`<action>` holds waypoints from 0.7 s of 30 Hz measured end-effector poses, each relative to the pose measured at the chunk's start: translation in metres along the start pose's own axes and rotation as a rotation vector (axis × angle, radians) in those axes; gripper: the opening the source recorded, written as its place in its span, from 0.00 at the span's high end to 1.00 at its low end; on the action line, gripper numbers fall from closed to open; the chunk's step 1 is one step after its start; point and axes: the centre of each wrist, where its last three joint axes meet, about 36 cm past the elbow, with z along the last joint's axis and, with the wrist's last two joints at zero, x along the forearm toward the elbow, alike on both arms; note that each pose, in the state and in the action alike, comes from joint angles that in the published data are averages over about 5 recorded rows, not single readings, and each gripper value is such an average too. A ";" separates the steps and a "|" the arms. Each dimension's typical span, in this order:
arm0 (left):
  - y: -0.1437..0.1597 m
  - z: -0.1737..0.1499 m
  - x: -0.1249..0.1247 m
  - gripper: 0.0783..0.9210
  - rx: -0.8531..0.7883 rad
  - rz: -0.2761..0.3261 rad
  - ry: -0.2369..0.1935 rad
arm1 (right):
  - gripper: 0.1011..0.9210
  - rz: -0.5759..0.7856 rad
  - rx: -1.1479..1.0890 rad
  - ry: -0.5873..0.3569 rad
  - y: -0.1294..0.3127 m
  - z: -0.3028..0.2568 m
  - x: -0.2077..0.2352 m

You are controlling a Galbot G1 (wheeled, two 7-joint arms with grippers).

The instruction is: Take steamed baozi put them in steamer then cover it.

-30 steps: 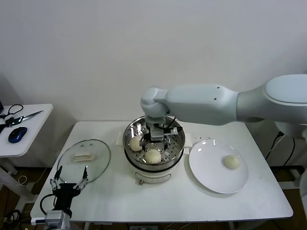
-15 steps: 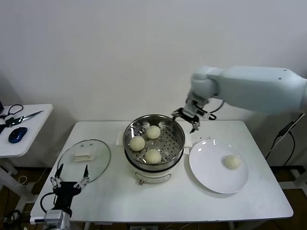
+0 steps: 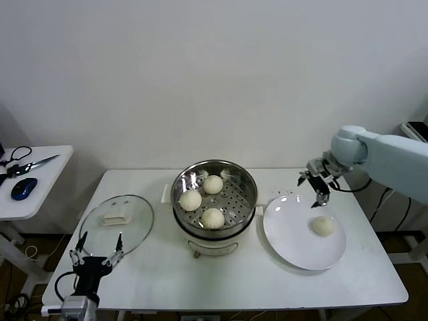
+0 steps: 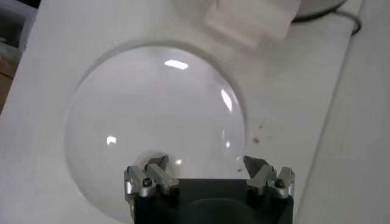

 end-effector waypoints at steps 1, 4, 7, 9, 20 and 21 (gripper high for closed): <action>0.000 0.000 0.000 0.12 -0.001 -0.001 0.002 | 0.12 -0.009 -0.016 0.006 0.003 0.006 -0.007; 0.000 0.001 0.002 0.12 -0.004 -0.003 0.007 | 0.12 -0.035 -0.058 0.023 0.011 0.022 -0.027; 0.001 0.003 0.003 0.12 -0.006 -0.009 0.013 | 0.12 -0.057 -0.093 0.034 0.019 0.033 -0.045; 0.001 0.004 0.003 0.12 -0.007 -0.012 0.016 | 0.12 -0.070 -0.112 0.039 0.023 0.039 -0.056; 0.001 0.006 0.005 0.12 -0.011 -0.017 0.023 | 0.12 -0.108 -0.171 0.044 0.032 0.051 -0.096; 0.000 0.006 0.005 0.12 -0.012 -0.016 0.024 | 0.12 -0.108 -0.174 0.044 0.031 0.051 -0.098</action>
